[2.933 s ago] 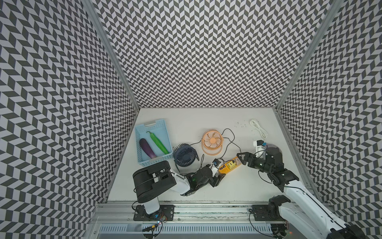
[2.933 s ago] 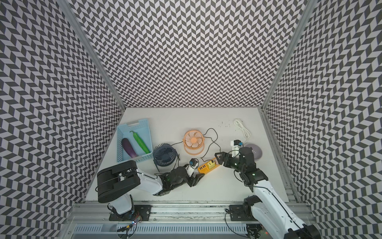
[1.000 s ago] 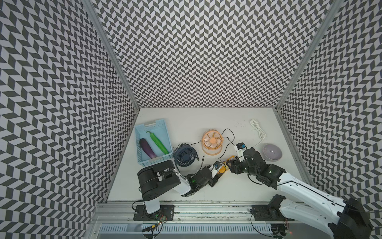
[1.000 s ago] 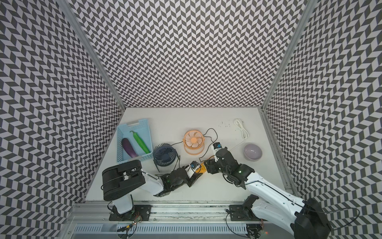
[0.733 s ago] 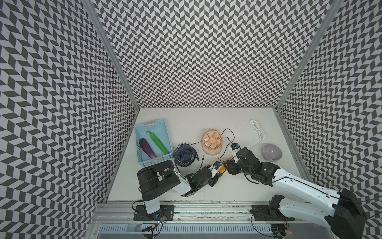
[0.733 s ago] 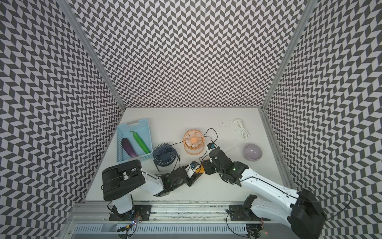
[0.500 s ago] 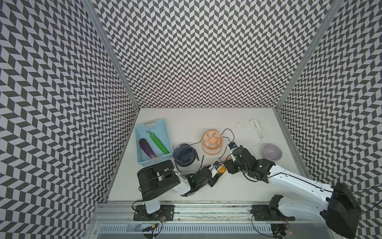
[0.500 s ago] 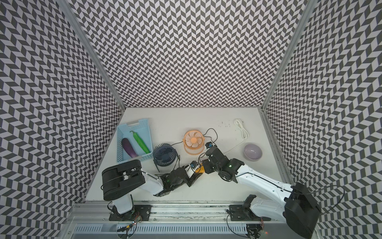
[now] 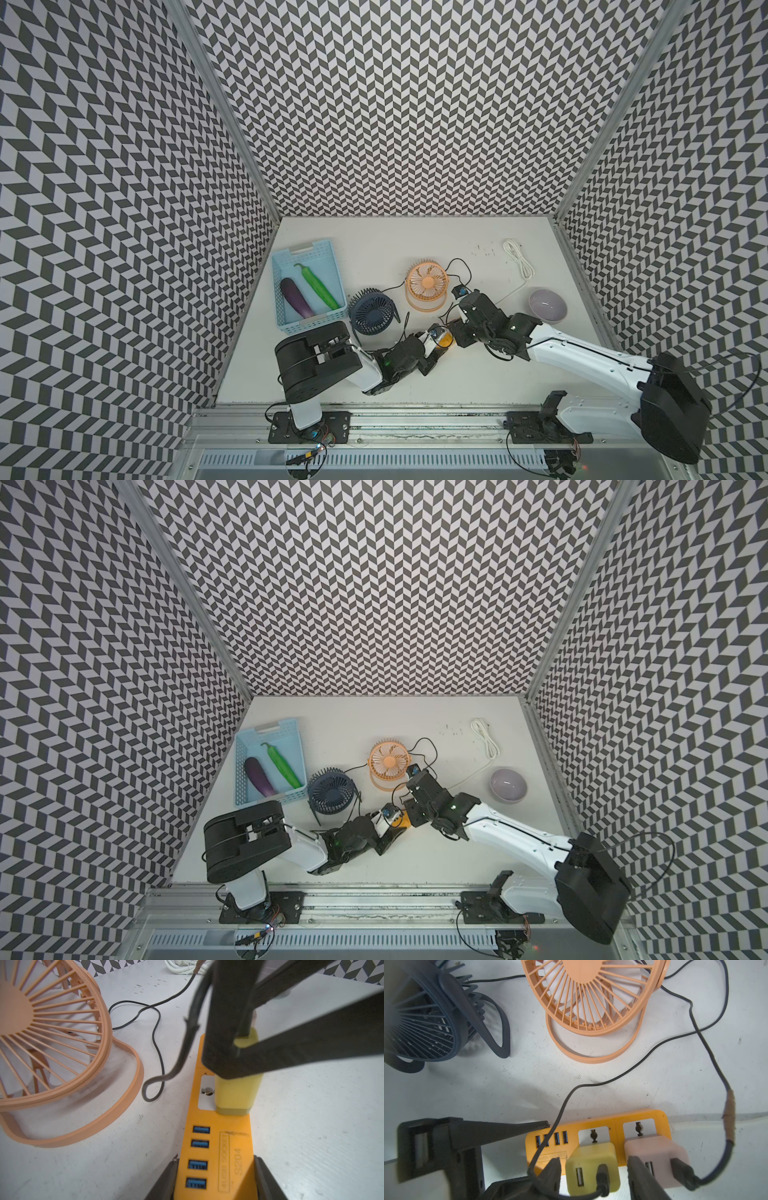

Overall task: Unplug the desk fan from the power strip
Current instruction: Remove the plug from the socket.

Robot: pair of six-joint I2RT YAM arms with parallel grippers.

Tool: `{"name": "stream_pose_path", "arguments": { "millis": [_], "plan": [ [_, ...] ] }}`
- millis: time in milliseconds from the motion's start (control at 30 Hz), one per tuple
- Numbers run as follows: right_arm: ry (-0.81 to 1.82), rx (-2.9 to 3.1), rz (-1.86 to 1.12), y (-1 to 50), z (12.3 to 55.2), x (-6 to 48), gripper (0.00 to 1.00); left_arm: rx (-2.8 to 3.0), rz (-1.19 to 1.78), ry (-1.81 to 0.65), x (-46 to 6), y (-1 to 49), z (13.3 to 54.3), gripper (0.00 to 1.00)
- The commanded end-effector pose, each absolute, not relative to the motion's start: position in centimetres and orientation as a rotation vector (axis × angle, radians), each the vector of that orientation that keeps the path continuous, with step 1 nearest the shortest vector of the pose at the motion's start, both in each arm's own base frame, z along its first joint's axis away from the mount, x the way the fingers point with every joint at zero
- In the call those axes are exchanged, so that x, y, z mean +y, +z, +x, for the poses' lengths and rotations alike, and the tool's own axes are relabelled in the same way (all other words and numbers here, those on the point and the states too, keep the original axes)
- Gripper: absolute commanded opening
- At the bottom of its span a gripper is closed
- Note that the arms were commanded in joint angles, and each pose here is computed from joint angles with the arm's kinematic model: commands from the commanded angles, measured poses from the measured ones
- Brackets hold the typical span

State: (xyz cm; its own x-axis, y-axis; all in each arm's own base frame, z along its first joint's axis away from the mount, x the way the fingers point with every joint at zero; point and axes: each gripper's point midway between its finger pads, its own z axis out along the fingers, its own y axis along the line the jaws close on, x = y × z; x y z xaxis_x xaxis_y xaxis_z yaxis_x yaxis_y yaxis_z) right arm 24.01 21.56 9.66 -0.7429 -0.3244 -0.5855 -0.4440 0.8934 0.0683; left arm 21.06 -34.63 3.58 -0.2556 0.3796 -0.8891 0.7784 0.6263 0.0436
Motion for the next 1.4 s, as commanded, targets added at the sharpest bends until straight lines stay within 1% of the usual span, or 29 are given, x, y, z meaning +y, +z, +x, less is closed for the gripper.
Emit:
{"name": "stream_pose_path", "arguments": {
  "millis": [0,67,200,500,700,867,1033,1233,1367],
  "plan": [
    [0.265,2.446,-0.571,10.0,24.7,22.3,0.55,1.858,0.929,-0.504,-34.3,3.9,21.1,0.39],
    [0.272,2.453,-0.58,9.7,24.5,22.3,0.55,1.858,0.929,-0.505,-34.3,3.9,21.0,0.39],
    [0.278,2.451,-0.569,9.9,24.4,22.3,0.6,1.858,0.928,-0.505,-34.4,3.9,21.1,0.39],
    [0.247,2.481,-0.569,8.8,24.4,22.2,0.56,1.857,0.923,-0.516,-34.4,4.1,21.0,0.39],
    [0.234,2.488,-0.565,8.5,24.3,22.1,0.47,1.857,0.923,-0.517,-34.4,4.1,21.0,0.39],
    [0.245,2.483,-0.585,8.3,23.8,22.8,0.35,1.857,0.918,-0.52,-34.4,4.1,21.0,0.39],
    [0.273,2.474,-0.583,8.4,23.4,23.6,0.29,1.862,0.915,-0.519,-34.3,4.0,21.0,0.38],
    [0.269,2.439,-0.454,9.7,24.8,21.9,0.22,1.87,0.905,-0.505,-33.8,3.8,21.1,0.37],
    [0.281,2.442,-0.455,9.6,24.7,21.9,0.19,1.87,0.904,-0.503,-33.8,3.8,21.1,0.37]
  ]
}}
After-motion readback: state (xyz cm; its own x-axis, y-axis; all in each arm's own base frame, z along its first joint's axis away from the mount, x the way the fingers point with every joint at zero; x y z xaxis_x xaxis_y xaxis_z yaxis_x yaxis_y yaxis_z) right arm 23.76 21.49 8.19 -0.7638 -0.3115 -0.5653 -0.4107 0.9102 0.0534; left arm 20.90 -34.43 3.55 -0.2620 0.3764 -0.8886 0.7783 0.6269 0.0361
